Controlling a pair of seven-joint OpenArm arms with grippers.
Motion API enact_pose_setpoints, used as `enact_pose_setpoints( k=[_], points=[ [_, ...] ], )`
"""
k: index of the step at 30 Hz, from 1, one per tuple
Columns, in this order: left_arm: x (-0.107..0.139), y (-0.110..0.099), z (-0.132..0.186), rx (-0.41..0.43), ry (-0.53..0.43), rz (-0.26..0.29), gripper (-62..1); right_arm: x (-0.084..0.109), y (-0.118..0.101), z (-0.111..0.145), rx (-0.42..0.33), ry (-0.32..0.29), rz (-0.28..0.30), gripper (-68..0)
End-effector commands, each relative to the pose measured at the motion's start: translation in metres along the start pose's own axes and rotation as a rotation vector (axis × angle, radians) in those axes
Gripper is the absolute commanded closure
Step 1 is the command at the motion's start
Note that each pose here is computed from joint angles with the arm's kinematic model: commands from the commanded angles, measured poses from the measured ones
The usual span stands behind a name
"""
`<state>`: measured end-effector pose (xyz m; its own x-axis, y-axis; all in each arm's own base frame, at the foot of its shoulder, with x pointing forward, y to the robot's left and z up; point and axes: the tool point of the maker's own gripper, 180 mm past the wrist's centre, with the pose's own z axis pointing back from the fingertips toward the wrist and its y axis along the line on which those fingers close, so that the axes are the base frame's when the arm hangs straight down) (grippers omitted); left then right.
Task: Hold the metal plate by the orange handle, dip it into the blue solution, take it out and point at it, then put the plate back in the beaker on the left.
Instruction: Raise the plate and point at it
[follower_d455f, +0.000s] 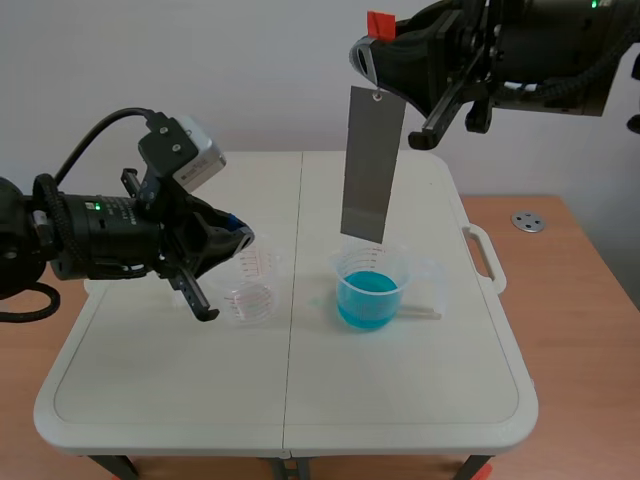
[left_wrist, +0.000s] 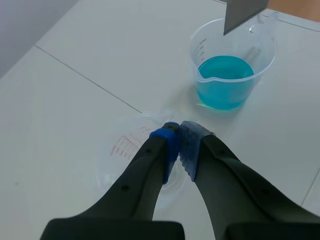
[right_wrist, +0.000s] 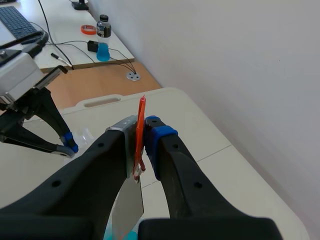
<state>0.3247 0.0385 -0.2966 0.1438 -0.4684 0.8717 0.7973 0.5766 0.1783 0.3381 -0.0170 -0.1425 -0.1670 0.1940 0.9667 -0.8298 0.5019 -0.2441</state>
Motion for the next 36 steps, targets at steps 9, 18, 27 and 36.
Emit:
enact_pose_setpoints(
  k=[9,18,27,36],
  points=[
    [0.020,-0.006,-0.028,-0.088,-0.043,0.003,-2.7,0.017,-0.004,0.003,-0.001,-0.042,0.027,-1.5],
    [0.037,-0.011,-0.043,-0.128,-0.077,0.010,-2.7,0.017,-0.004,0.003,-0.001,-0.042,0.026,-1.5],
    [0.040,-0.013,-0.046,-0.132,-0.083,0.014,-2.7,0.017,-0.004,0.003,-0.001,-0.042,0.027,-1.5],
    [0.039,-0.014,-0.046,-0.132,-0.082,0.017,-2.7,0.017,-0.004,0.003,-0.001,-0.042,0.026,-1.5]
  ],
)
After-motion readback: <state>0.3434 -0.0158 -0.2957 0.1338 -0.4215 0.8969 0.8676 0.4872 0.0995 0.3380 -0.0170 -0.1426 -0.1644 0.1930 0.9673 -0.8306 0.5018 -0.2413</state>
